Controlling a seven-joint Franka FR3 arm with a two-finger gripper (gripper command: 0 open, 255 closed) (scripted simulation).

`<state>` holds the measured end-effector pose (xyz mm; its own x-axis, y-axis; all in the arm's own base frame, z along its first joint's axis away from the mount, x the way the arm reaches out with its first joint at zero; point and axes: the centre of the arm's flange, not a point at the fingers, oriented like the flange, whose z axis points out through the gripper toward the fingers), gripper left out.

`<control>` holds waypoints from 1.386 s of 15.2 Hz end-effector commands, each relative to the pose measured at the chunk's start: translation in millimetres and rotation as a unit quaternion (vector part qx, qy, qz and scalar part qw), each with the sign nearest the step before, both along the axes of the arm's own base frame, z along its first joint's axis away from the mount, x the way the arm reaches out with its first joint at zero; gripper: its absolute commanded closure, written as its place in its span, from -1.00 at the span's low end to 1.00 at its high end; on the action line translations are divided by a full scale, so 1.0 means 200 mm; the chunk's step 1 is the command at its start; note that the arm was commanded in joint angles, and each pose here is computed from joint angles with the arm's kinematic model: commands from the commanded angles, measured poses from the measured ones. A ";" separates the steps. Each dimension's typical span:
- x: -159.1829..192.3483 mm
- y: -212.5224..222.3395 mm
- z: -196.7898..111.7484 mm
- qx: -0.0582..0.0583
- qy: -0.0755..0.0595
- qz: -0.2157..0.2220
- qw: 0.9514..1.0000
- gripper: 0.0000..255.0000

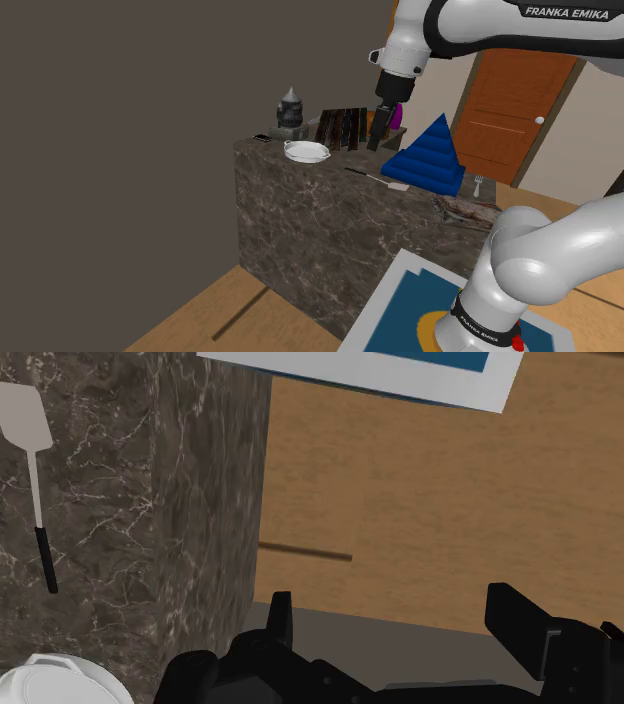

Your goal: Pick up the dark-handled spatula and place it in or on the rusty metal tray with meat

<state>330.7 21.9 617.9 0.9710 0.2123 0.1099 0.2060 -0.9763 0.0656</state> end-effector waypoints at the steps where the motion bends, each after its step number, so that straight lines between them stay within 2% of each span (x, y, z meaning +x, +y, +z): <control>1: 0.00 0.00 0.00 0.000 0.000 0.000 1.000 -1.00; 21: 0.40 -1.11 -0.63 0.016 0.014 -0.050 0.999 -1.00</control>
<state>406.1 -187.3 496.9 0.9892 0.1164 0.0887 0.1142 -0.9930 0.0294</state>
